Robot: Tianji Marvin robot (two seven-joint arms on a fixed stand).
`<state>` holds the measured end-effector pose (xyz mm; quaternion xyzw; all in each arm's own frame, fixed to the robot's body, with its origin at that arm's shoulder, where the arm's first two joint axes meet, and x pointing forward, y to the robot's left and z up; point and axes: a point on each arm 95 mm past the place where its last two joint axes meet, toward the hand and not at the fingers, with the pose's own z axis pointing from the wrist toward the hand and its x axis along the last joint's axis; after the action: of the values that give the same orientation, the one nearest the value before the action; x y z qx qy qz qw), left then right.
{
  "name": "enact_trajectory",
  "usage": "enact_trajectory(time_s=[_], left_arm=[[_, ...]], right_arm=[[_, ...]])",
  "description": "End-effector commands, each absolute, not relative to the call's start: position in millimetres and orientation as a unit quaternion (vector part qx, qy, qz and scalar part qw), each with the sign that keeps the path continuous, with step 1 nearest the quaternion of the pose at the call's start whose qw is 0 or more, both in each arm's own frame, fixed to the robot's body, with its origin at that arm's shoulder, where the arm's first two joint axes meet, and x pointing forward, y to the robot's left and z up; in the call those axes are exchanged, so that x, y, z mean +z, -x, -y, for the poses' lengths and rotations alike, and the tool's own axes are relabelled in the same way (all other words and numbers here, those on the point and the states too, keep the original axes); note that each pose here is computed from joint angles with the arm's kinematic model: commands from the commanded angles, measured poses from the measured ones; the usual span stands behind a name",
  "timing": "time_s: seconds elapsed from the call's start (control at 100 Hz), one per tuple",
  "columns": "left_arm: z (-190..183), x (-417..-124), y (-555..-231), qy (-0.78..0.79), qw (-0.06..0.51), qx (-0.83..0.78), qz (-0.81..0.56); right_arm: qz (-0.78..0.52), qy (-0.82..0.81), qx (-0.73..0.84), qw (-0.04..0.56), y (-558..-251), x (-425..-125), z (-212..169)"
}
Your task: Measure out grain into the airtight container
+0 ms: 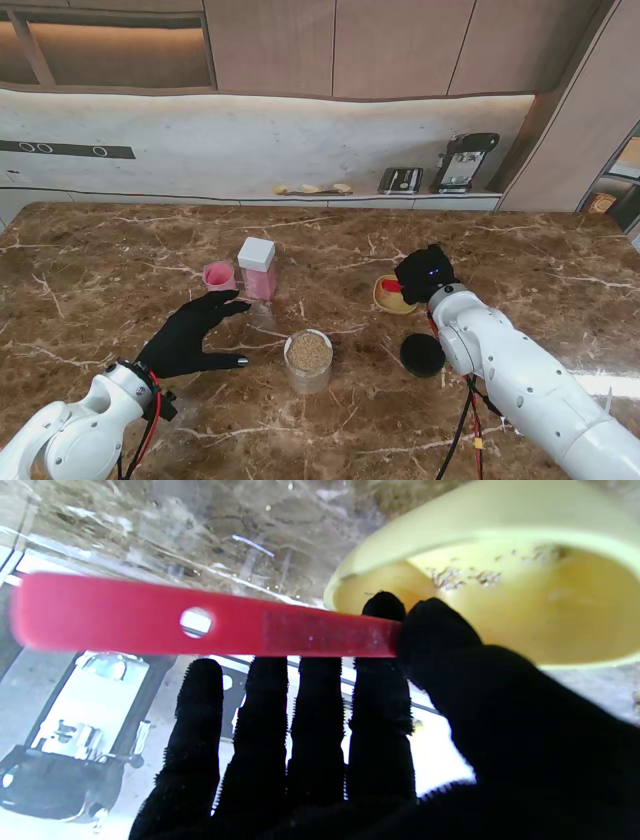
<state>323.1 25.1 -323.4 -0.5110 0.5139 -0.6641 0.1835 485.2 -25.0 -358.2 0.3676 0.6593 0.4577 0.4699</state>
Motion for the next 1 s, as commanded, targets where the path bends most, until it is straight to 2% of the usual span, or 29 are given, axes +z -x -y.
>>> enact_trajectory(time_s=[0.0,0.34,0.6,0.99], left_arm=[[-25,-326,-321,0.513,0.183,-0.663,-0.514],[-26,-325,-321,0.51,0.187,-0.667,-0.51],[-27,-324,-321,0.506,0.189,-0.67,-0.509],[-28,-322,-321,0.501,0.192,-0.671,-0.511]], right_arm=[[-0.658,-0.369,0.455,0.473,-483,-356,27],[-0.63,-0.343,0.475,0.51,-473,-323,30],[-0.614,-0.364,0.504,0.486,-467,-307,28],[-0.597,-0.396,0.525,0.46,-466,-306,25]])
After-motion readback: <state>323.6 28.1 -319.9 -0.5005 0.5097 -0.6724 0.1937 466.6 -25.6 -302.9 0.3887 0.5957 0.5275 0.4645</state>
